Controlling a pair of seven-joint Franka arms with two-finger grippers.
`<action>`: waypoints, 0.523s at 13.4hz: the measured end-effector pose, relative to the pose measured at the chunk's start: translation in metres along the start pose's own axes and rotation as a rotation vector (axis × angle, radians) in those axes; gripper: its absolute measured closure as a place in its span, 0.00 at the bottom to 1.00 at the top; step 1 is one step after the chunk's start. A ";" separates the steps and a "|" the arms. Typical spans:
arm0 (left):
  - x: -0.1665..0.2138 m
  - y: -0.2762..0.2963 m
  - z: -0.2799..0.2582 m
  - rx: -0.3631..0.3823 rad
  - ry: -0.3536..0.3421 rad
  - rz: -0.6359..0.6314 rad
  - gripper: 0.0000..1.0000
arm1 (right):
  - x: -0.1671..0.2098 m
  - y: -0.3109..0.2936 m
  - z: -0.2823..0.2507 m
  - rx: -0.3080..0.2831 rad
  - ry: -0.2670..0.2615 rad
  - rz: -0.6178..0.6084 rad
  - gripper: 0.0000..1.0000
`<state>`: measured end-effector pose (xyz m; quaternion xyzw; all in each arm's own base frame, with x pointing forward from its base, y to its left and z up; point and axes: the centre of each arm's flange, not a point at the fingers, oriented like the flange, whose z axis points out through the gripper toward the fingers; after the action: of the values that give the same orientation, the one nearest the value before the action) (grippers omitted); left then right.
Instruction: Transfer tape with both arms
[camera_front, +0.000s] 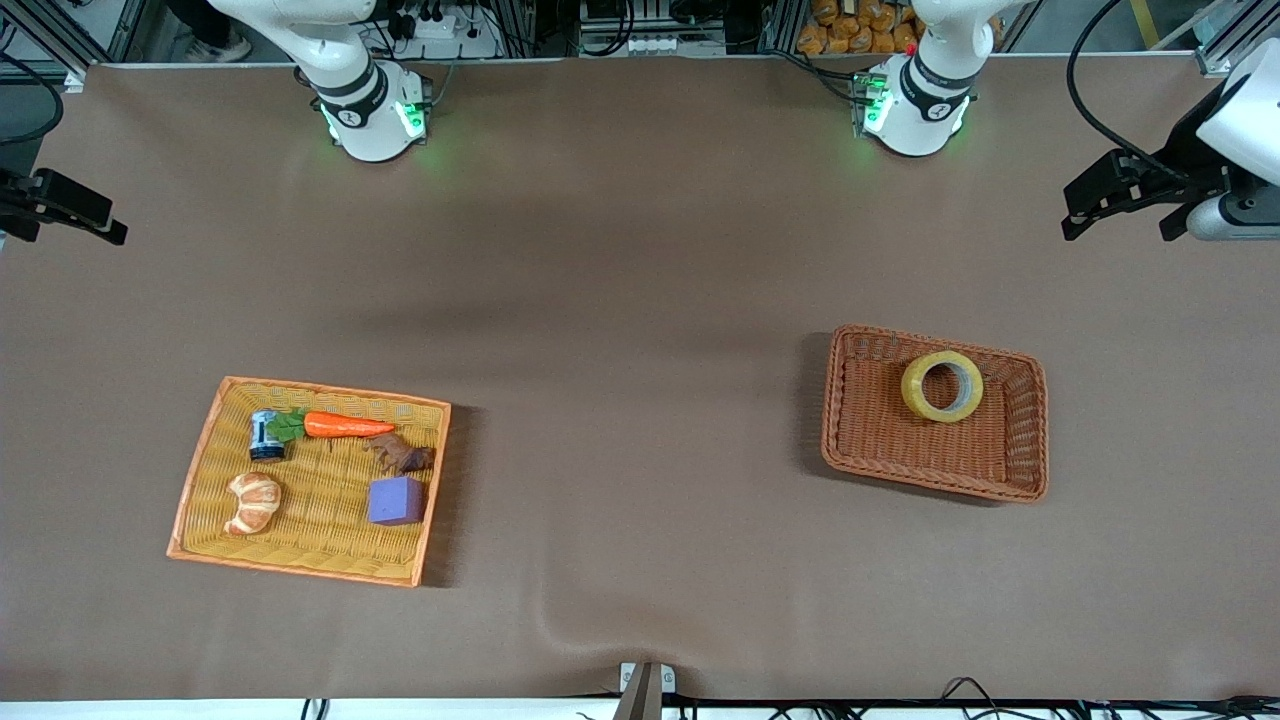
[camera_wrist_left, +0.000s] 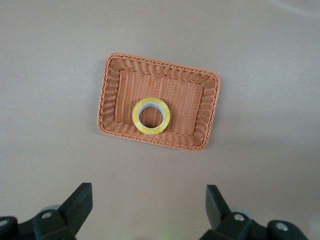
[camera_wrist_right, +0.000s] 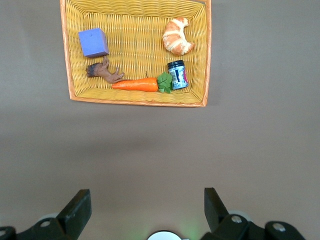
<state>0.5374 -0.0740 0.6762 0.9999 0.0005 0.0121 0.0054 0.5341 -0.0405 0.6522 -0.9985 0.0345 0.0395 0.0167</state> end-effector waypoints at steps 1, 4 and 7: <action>0.001 -0.005 0.000 -0.001 0.000 -0.009 0.00 | 0.000 0.000 0.000 0.000 0.000 -0.001 0.00; 0.001 -0.007 0.001 -0.001 -0.002 -0.012 0.00 | 0.000 -0.001 0.000 0.000 -0.001 -0.001 0.00; 0.001 -0.003 0.003 -0.001 -0.007 -0.005 0.00 | 0.000 -0.001 0.000 0.000 -0.001 -0.001 0.00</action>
<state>0.5380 -0.0706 0.6732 0.9999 0.0028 0.0088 0.0058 0.5344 -0.0398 0.6519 -0.9985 0.0339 0.0398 0.0167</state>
